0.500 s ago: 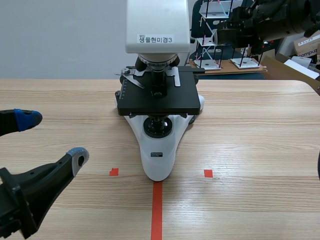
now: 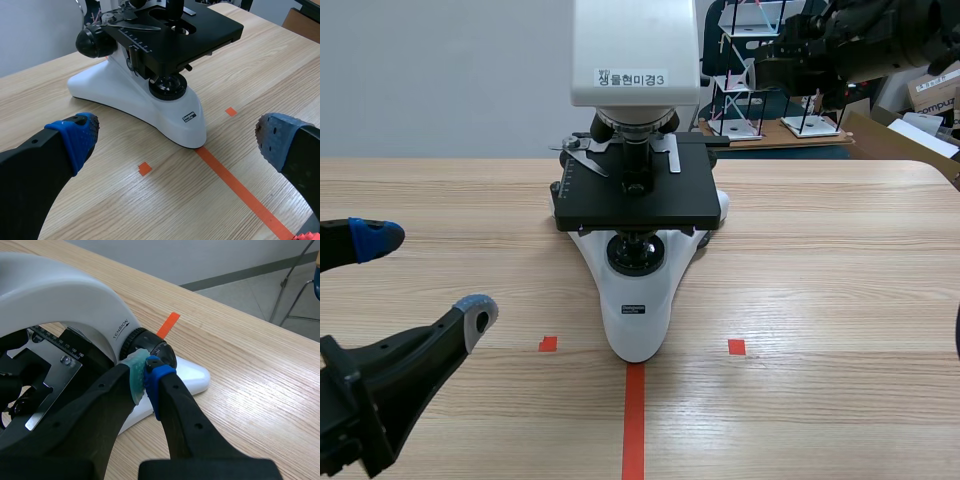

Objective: Return to the home posture

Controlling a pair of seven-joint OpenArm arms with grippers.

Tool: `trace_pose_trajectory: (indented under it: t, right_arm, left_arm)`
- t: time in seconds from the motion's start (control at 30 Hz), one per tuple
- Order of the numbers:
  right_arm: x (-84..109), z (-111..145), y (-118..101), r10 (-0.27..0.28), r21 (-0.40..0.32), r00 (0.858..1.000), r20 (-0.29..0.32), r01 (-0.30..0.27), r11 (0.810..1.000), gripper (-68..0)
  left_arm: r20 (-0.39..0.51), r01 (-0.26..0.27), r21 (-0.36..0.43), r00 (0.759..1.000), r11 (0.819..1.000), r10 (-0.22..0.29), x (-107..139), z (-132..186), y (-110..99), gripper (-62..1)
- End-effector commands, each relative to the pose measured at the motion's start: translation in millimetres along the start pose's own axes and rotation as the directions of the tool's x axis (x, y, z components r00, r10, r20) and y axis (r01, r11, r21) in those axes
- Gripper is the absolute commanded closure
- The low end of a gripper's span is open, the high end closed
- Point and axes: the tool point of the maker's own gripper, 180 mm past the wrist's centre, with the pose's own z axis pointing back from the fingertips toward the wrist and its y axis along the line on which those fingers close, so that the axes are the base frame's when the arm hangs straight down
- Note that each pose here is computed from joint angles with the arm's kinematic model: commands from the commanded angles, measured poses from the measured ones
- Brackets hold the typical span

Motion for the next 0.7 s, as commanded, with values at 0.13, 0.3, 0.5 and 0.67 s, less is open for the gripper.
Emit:
trace_pose_trajectory:
  t: [0.13,0.3,0.5,0.67]
  right_arm:
    - [25.9,6.1,-0.3,0.031,-0.003,0.996,0.081,-0.031,1.0,0.0]
    - [28.8,8.8,-3.5,0.037,-0.01,0.994,0.101,-0.036,0.999,0.0]
    - [21.2,27.4,-19.0,0.052,-0.051,0.987,0.15,-0.044,0.998,0.0]
    - [21.3,61.9,-29.1,0.085,-0.109,0.96,0.268,-0.058,0.992,0.0]
  left_arm:
    - [0.028,-0.002,-0.011,1.0,1.0,0.003,7.5,-1.5,-3.1,-62.3]
    - [0.028,-0.002,-0.011,1.0,1.0,0.002,7.5,-1.4,-3.1,-62.3]
    - [0.028,-0.002,-0.011,1.0,1.0,0.003,7.4,-1.5,-3.1,-62.3]
    - [0.028,-0.002,-0.011,1.0,1.0,0.003,7.4,-1.5,-3.1,-62.3]
